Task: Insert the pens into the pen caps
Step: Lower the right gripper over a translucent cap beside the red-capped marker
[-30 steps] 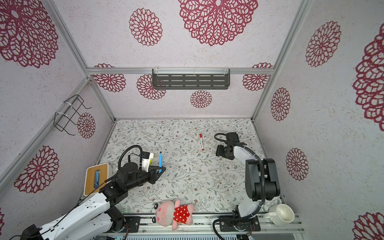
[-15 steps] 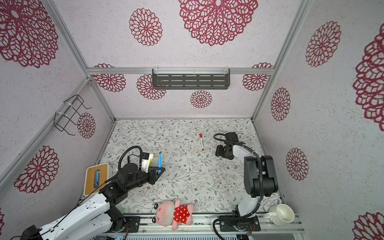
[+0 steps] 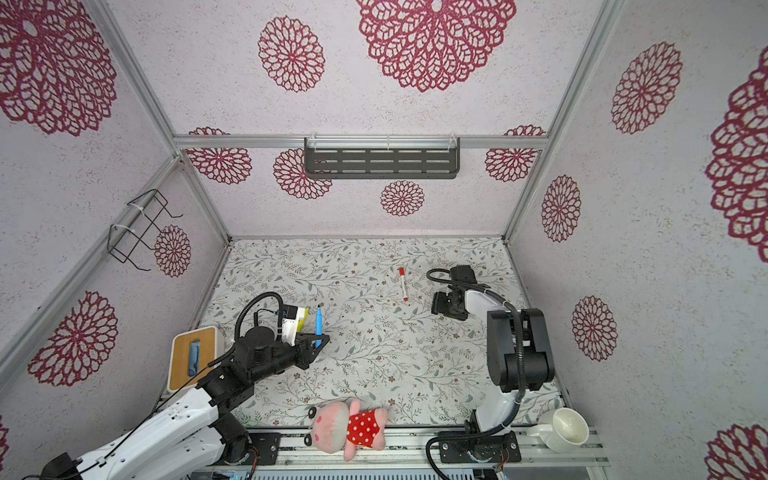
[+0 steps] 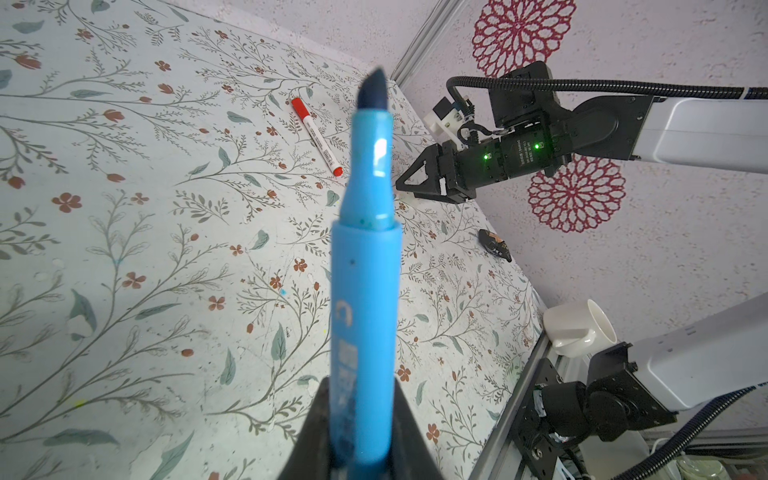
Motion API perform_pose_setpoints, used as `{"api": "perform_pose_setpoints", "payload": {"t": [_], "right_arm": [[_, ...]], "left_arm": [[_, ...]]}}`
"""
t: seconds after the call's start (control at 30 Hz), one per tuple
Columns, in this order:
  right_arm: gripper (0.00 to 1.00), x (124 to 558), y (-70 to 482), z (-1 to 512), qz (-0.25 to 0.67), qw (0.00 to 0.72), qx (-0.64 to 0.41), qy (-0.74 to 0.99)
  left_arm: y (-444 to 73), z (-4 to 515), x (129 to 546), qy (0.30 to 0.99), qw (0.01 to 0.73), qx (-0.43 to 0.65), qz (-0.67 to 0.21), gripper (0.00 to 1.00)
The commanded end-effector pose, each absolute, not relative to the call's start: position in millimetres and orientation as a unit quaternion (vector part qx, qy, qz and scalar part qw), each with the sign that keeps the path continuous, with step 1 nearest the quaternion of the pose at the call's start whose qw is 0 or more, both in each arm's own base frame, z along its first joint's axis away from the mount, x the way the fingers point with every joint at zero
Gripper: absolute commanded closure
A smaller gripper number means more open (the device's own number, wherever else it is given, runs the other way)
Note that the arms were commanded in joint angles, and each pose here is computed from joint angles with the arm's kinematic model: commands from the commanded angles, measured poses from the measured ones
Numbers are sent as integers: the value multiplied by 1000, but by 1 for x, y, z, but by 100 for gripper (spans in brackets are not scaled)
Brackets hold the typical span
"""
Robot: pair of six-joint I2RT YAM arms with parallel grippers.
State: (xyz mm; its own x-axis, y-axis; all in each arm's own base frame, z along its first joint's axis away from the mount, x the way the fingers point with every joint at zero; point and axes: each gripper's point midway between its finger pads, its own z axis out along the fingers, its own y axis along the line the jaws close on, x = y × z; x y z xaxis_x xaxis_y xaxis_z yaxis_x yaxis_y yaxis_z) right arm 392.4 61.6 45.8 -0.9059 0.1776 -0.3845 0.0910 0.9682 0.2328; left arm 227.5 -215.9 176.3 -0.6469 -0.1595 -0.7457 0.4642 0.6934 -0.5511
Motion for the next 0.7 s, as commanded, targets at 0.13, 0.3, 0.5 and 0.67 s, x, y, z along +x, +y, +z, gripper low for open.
{"api": "perform_pose_setpoints", "payload": {"t": [0.13, 0.3, 0.5, 0.67], "right_arm": [[32, 395, 55, 45, 84, 202, 50, 974], [32, 392, 55, 42, 84, 195, 47, 976], [32, 388, 59, 40, 98, 197, 49, 974], [34, 383, 60, 38, 101, 196, 53, 974]], "left_arm": [[-211, 175, 229, 824, 417, 88, -374, 100], [-211, 175, 230, 824, 417, 87, -374, 100], [-211, 176, 230, 823, 419, 87, -374, 100], [-211, 176, 230, 823, 419, 88, -374, 100]]}}
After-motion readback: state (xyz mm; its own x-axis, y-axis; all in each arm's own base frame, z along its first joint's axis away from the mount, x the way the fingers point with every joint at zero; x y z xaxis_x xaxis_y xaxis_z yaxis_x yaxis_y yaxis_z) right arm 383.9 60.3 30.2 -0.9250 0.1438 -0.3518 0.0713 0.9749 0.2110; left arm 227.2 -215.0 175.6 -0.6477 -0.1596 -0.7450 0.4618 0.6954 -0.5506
